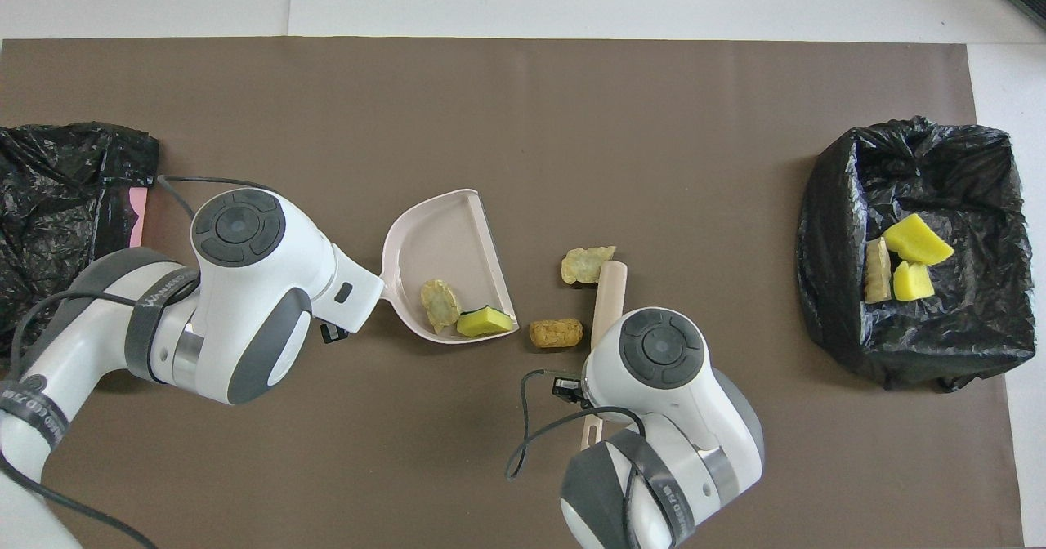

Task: Sweep and dump trash in bin
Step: 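Sweep the bread pieces toward the dustpan with the right gripper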

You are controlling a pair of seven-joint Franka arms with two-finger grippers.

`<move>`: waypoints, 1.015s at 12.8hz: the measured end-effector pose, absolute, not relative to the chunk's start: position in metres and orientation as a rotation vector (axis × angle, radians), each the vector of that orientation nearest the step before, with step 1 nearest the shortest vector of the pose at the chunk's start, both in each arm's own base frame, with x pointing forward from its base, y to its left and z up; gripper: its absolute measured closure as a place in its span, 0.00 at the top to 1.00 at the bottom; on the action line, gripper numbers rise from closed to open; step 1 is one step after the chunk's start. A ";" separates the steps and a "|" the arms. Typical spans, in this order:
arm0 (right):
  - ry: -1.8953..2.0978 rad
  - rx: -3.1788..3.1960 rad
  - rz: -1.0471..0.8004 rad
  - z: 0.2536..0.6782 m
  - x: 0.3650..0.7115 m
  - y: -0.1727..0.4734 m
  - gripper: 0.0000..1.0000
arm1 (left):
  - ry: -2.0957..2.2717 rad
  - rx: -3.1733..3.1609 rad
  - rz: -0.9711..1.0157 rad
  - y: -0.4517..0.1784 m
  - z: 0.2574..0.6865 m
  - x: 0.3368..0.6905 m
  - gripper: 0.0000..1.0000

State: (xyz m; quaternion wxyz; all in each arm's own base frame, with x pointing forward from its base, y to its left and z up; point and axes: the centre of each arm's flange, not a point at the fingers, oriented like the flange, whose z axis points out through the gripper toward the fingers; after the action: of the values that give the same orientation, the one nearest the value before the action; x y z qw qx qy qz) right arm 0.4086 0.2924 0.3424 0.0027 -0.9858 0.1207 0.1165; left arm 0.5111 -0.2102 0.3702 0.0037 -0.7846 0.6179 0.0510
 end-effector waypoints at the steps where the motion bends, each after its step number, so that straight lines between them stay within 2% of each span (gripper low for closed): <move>1: 0.422 -3.070 0.384 0.344 0.404 0.298 0.27 | 1.937 -2.459 0.160 -0.210 0.370 0.511 0.31; 7: 0.793 -2.938 0.425 0.341 0.397 0.321 0.27 | 1.937 -2.458 0.159 -0.210 0.370 0.511 0.31; 13: 0.811 -2.836 0.422 0.353 0.440 0.345 0.27 | 1.937 -2.458 0.159 -0.210 0.370 0.511 0.31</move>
State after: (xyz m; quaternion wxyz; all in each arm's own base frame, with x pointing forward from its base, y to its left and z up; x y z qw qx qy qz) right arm 0.4399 0.3447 0.3528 0.0808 -0.9486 0.2714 0.1411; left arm 0.5110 -0.2103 0.3704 0.0040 -0.7844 0.6182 0.0508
